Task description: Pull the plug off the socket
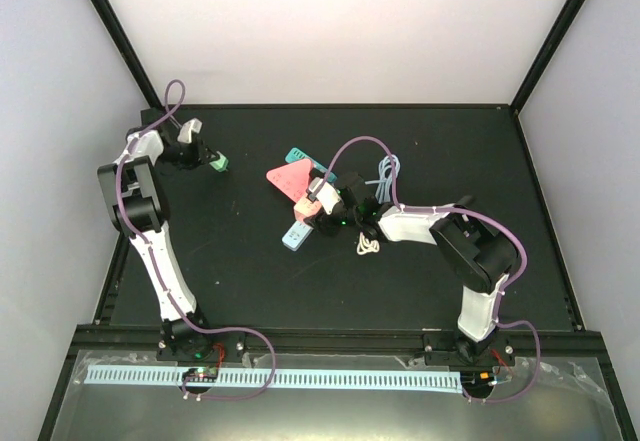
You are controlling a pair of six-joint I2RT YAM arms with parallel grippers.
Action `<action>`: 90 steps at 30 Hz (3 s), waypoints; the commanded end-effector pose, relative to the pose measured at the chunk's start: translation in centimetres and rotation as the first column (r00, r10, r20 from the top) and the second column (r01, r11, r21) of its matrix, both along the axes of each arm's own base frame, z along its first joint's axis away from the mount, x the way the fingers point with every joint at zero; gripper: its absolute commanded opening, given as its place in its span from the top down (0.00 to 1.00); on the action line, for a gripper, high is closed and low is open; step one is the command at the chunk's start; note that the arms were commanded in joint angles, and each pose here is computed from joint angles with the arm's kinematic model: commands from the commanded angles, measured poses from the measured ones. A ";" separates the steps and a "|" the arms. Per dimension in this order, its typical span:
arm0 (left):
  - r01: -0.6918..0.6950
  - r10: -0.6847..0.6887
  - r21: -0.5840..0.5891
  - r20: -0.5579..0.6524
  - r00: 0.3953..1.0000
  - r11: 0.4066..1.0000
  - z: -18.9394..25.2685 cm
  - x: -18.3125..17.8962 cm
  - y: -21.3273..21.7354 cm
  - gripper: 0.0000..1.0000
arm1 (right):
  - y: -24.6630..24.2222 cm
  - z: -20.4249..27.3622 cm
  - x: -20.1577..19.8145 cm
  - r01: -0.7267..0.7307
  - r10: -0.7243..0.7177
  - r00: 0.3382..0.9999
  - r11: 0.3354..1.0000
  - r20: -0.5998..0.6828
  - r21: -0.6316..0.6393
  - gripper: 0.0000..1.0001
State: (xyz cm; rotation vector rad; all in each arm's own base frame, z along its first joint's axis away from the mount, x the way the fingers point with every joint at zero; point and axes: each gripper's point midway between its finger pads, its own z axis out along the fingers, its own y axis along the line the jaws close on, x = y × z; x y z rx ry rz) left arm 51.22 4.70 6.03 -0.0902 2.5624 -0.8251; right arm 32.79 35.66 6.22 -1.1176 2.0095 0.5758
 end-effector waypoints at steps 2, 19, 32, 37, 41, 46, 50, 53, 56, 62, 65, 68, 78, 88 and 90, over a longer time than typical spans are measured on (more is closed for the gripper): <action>-0.014 0.015 0.029 -0.021 1.000 0.999 -0.2 0.1 1.1 0.67 | -4.5 -7.3 -1.5 0.033 -0.062 0.991 0.972 -0.116 -0.235 0.98; 0.025 -0.038 0.179 0.070 0.997 0.984 4.5 -2.5 1.8 0.37 | -4.2 -6.9 -1.6 0.026 -0.054 0.991 0.975 -0.121 -0.221 0.98; 0.213 -0.294 0.325 0.226 0.929 0.922 9.8 -9.9 -5.6 0.38 | -4.2 -6.8 -1.6 0.028 -0.056 0.991 0.975 -0.123 -0.220 0.98; 0.328 -0.437 0.349 0.303 0.847 0.878 11.8 -13.1 -9.7 0.40 | -4.1 -7.0 -1.7 0.020 -0.051 0.990 0.974 -0.132 -0.225 0.98; 0.431 -0.600 0.453 0.349 0.720 0.781 12.2 -16.5 -13.1 0.40 | -4.0 -7.0 -1.8 0.013 -0.045 0.989 0.975 -0.139 -0.222 0.98; 0.572 -0.824 0.593 0.397 0.404 0.566 11.3 -22.5 -17.8 0.44 | -3.8 -7.2 -2.2 -0.007 -0.028 0.987 0.976 -0.156 -0.219 0.98; 0.611 -0.895 0.677 0.426 0.129 0.410 9.7 -26.6 -20.2 0.44 | -3.8 -7.4 -2.3 -0.020 -0.018 0.985 0.976 -0.171 -0.218 0.98; 0.614 -0.925 0.736 0.380 -0.028 0.283 8.5 -28.3 -21.1 0.43 | -3.6 -7.5 -2.7 -0.041 0.002 0.983 0.976 -0.183 -0.214 0.98; 0.592 -0.937 0.785 0.323 -0.136 0.185 7.4 -28.8 -21.4 0.44 | -3.4 -7.7 -3.4 -0.088 0.045 0.978 0.974 -0.202 -0.208 0.98; 0.548 -0.947 0.834 0.219 -0.236 0.056 5.1 -29.5 -22.0 0.45 | -3.3 -7.8 -5.2 -0.162 0.107 0.957 0.968 -0.269 -0.192 0.98; 0.560 -0.948 0.828 0.190 -0.257 0.014 4.1 -30.1 -22.6 0.45 | -3.5 -7.5 -5.6 -0.168 0.105 0.949 0.966 -0.297 -0.197 0.99; 0.560 -0.952 0.828 0.178 -0.251 0.007 3.5 -29.8 -23.0 0.46 | -4.0 -6.9 -6.0 -0.160 0.094 0.949 0.966 -0.300 -0.203 0.99; 0.476 -0.958 0.876 0.066 -0.278 -0.078 1.9 -28.4 -25.0 0.46 | -4.6 -6.0 -7.0 -0.130 0.066 0.944 0.974 -0.322 -0.183 0.99; 0.492 -0.981 0.864 -0.007 -0.191 -0.102 0.2 -25.5 -26.4 0.50 | -4.5 -5.6 -7.2 -0.150 0.093 0.947 0.975 -0.308 -0.166 0.99; 0.494 -0.980 0.859 -0.040 -0.194 -0.133 -0.5 -25.1 -26.2 0.50 | -4.5 -5.8 -7.2 -0.153 0.095 0.946 0.974 -0.311 -0.167 0.99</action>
